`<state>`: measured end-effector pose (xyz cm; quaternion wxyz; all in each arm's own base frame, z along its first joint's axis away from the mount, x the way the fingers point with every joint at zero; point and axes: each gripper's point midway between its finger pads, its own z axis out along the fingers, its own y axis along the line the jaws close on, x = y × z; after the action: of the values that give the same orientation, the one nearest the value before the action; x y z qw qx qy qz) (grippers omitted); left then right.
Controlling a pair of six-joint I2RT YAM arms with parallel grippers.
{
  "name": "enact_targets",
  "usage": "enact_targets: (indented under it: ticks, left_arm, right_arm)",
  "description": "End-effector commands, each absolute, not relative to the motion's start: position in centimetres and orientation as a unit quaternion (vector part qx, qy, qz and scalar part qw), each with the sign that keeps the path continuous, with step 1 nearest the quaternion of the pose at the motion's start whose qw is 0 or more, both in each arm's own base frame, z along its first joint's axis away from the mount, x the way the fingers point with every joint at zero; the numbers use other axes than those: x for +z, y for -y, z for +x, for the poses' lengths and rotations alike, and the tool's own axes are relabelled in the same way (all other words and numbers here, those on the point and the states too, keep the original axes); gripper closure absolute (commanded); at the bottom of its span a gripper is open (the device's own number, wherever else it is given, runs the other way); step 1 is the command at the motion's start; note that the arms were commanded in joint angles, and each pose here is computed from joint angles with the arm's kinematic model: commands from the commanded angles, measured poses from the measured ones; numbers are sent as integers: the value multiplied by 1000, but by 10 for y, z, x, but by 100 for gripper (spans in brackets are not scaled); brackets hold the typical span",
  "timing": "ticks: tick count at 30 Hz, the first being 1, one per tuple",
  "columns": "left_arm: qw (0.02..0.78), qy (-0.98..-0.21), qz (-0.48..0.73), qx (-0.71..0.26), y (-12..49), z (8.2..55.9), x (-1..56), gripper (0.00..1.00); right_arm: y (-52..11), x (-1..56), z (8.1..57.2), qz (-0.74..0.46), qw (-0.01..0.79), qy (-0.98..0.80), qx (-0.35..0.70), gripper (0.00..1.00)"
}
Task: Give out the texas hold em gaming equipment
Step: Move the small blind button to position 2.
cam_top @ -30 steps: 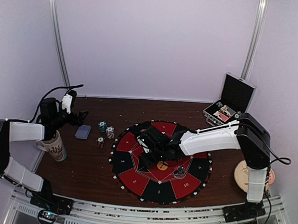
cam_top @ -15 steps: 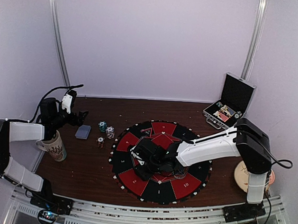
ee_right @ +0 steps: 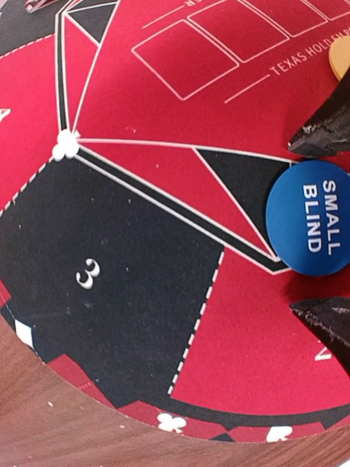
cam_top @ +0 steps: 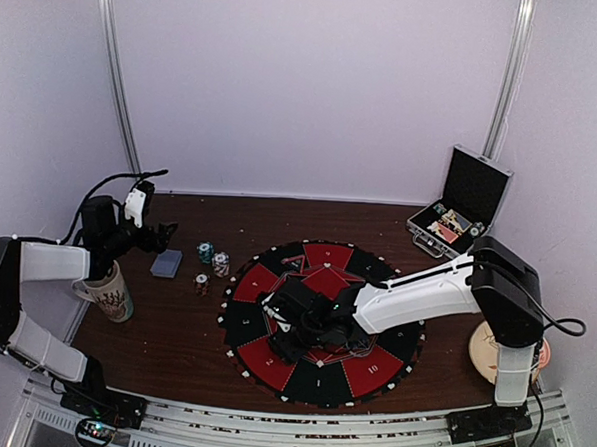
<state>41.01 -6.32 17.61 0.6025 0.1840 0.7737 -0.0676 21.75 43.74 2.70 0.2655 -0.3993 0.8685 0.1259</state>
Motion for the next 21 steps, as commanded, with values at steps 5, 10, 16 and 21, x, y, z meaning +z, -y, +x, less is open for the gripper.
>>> enact_targets:
  ticks: [5,10,16,21]
  left_arm:
    - [622,-757,190,-60,65,418,192,2]
    - [622,-757,190,-60,65,418,193,2]
    - [623,-757,189,-58,64,418,194,2]
    - [623,-757,189,-57,64,418,193,2]
  right_arm:
    - [-422,47,216,-393,281,-867,121,18]
    - [-392,72,231,-348,320,-876,99,12]
    - [-349,57,248,-297,315,-897,85,11]
    - [-336,35,249,-296,290,-907,74,11]
